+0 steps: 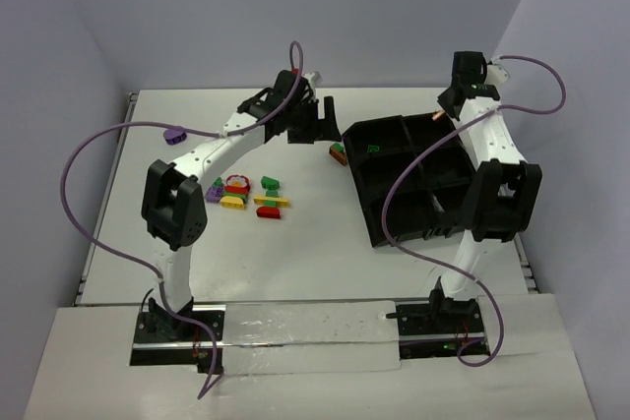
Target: Sort the legos into containers by color
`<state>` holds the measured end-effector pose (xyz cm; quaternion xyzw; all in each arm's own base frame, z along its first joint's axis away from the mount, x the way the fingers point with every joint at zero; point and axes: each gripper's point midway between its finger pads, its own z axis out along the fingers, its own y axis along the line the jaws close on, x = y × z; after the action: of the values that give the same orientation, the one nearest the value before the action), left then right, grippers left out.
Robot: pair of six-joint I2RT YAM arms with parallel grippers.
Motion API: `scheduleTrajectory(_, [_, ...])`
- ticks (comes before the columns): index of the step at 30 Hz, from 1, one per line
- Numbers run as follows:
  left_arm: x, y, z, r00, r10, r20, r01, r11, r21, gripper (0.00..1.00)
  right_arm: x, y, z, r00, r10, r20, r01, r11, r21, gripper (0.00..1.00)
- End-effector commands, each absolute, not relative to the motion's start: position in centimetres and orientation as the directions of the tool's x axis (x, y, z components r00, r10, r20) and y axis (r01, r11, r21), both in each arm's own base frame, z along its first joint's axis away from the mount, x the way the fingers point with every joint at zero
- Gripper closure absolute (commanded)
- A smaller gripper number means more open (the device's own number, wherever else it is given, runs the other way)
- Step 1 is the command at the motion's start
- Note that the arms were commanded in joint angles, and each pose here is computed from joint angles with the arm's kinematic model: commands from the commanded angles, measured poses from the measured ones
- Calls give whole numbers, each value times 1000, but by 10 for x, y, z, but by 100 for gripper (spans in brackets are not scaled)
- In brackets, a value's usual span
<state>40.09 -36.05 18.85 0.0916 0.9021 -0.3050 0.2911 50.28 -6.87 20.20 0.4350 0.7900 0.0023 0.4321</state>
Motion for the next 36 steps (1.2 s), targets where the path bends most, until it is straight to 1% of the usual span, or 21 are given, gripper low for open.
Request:
scheduleTrajectory(1, [416, -357, 175, -846, -79, -527, 232, 836, -498, 11, 519, -76, 192, -290, 676, -677, 685, 641, 347, 100])
scheduleTrajectory(3, [421, -358, 168, -858, -101, -503, 207, 829, -519, 12, 524, -71, 184, -316, 679, -663, 673, 653, 348, 100])
scheduleTrajectory(6, [431, -358, 156, -873, -126, -472, 170, 828, -535, 13, 529, -67, 177, -338, 682, -649, 663, 662, 350, 96])
scheduleTrajectory(7, [433, -358, 138, -890, -124, -440, 143, 839, -525, 14, 531, -66, 171, -350, 681, -643, 662, 666, 344, 92])
scheduleTrajectory(8, [434, -357, 133, -893, -124, -432, 132, 847, -516, 14, 531, -67, 168, -358, 676, -644, 661, 671, 336, 90])
scheduleTrajectory(9, [438, -359, 127, -898, -125, -421, 122, 850, -513, 14, 532, -67, 164, -368, 674, -640, 663, 673, 328, 83])
scheduleTrajectory(10, [441, -361, 123, -899, -131, -417, 113, 852, -511, 14, 533, -67, 164, -373, 671, -641, 660, 677, 324, 72])
scheduleTrajectory(11, [442, -363, 121, -902, -139, -410, 104, 850, -517, 14, 534, -65, 160, -387, 668, -635, 655, 684, 321, 49])
scheduleTrajectory(13, [449, -366, 117, -901, -160, -402, 82, 850, -521, 14, 535, -63, 159, -395, 670, -629, 649, 688, 325, 37])
scheduleTrajectory(14, [452, -368, 114, -903, -170, -394, 69, 849, -524, 15, 535, -62, 160, -398, 669, -628, 643, 691, 329, 29])
scheduleTrajectory(15, [454, -369, 111, -905, -176, -388, 61, 848, -527, 15, 536, -60, 163, -399, 667, -629, 637, 695, 334, 26])
scheduleTrajectory(18, [458, -372, 105, -906, -194, -376, 42, 844, -535, 18, 535, -56, 171, -402, 660, -634, 619, 707, 344, 24])
scheduleTrajectory(28, [478, -395, 90, -893, -275, -355, -18, 812, -583, 32, 510, -32, 222, -381, 644, -663, 525, 741, 419, 24])
scheduleTrajectory(31, [480, -402, 80, -891, -286, -353, -41, 825, -564, 33, 499, -19, 225, -395, 660, -638, 484, 740, 467, 24])
scheduleTrajectory(36, [479, -402, 71, -874, -315, -371, -84, 848, -523, 32, 487, -8, 243, -385, 659, -646, 441, 746, 499, 24])
